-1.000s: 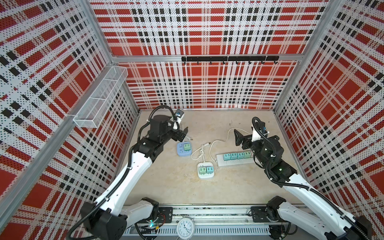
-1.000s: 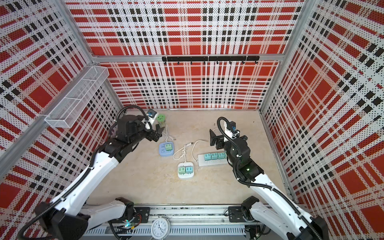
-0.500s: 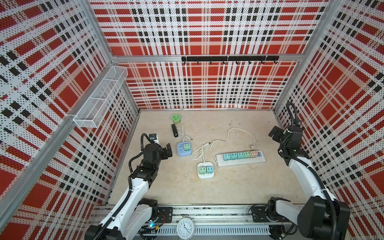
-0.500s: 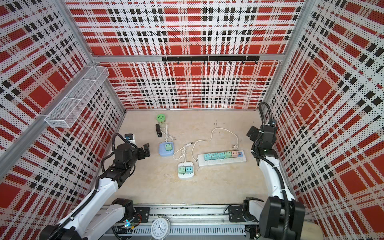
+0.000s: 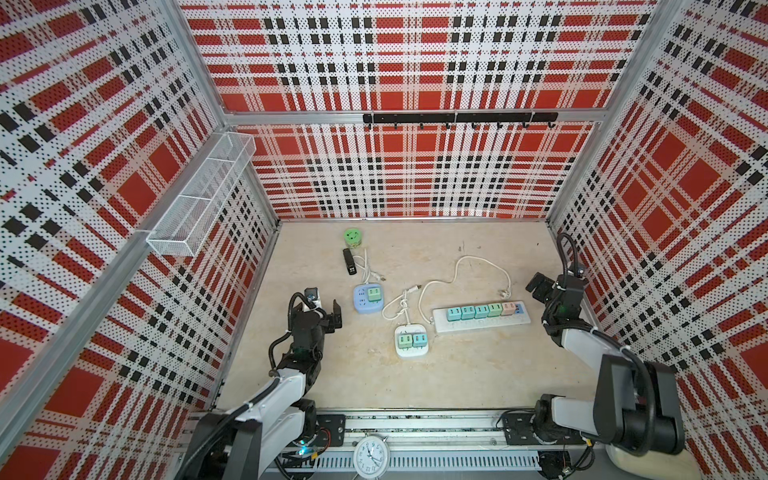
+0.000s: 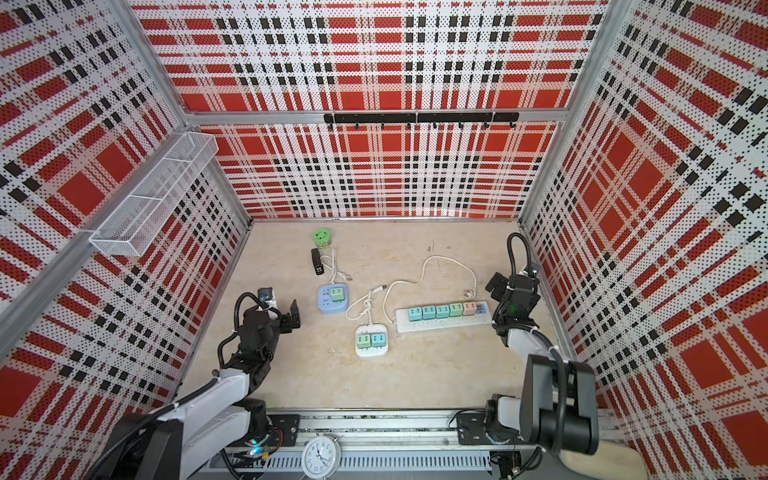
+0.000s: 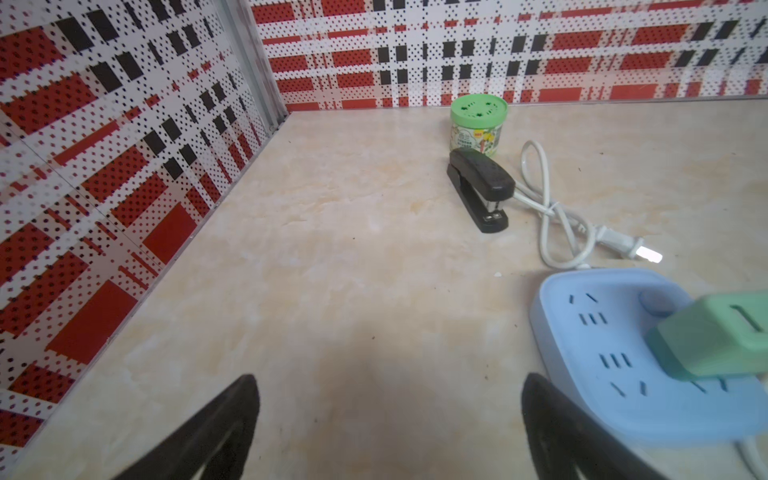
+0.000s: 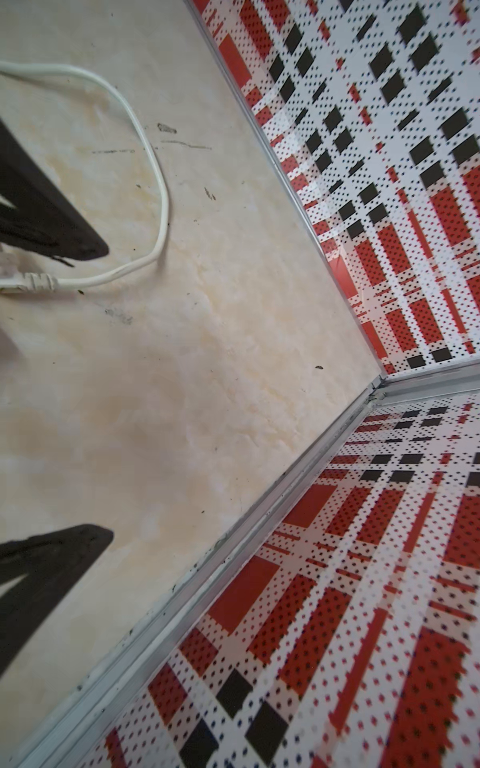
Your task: Insert the plug
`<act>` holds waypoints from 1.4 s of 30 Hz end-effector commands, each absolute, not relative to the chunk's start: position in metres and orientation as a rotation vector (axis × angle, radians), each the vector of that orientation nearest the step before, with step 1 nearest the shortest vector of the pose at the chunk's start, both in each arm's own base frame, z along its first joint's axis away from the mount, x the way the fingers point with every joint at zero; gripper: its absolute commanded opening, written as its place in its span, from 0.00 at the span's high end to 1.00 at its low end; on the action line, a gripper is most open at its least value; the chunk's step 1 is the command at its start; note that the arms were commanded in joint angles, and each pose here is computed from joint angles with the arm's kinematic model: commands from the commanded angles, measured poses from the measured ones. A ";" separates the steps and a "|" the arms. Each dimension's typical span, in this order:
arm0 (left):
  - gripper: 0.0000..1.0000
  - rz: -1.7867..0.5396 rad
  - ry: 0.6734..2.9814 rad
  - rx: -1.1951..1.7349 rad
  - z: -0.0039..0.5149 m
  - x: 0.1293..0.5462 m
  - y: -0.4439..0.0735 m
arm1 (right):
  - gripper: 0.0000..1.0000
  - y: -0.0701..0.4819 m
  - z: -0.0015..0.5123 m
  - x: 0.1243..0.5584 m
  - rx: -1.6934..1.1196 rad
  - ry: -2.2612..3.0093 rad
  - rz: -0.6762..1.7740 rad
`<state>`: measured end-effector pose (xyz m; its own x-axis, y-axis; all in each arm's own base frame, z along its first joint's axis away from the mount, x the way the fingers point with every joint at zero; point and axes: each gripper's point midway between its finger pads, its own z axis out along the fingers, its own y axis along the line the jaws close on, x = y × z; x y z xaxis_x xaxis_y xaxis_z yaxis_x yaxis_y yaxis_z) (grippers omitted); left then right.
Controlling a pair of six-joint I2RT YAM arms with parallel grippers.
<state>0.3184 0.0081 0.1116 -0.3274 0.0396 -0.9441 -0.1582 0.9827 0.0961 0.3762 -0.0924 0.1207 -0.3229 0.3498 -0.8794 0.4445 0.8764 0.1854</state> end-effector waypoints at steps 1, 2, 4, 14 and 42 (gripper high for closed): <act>0.01 0.233 1.731 -0.143 0.151 0.343 0.018 | 0.00 -0.078 0.152 0.400 0.456 1.847 -0.145; 0.01 0.249 1.743 -0.140 0.150 0.349 0.018 | 0.00 -0.071 0.159 0.401 0.400 1.812 -0.184; 0.01 0.297 1.760 -0.129 0.149 0.360 0.015 | 0.00 -0.054 0.167 0.402 0.315 1.784 -0.215; 0.01 0.389 1.781 0.141 0.138 0.402 -0.040 | 0.00 -0.048 0.138 0.401 0.259 1.870 -0.306; 0.01 0.176 1.771 0.022 0.121 0.404 -0.014 | 0.00 -0.013 0.109 0.406 0.054 1.830 -0.143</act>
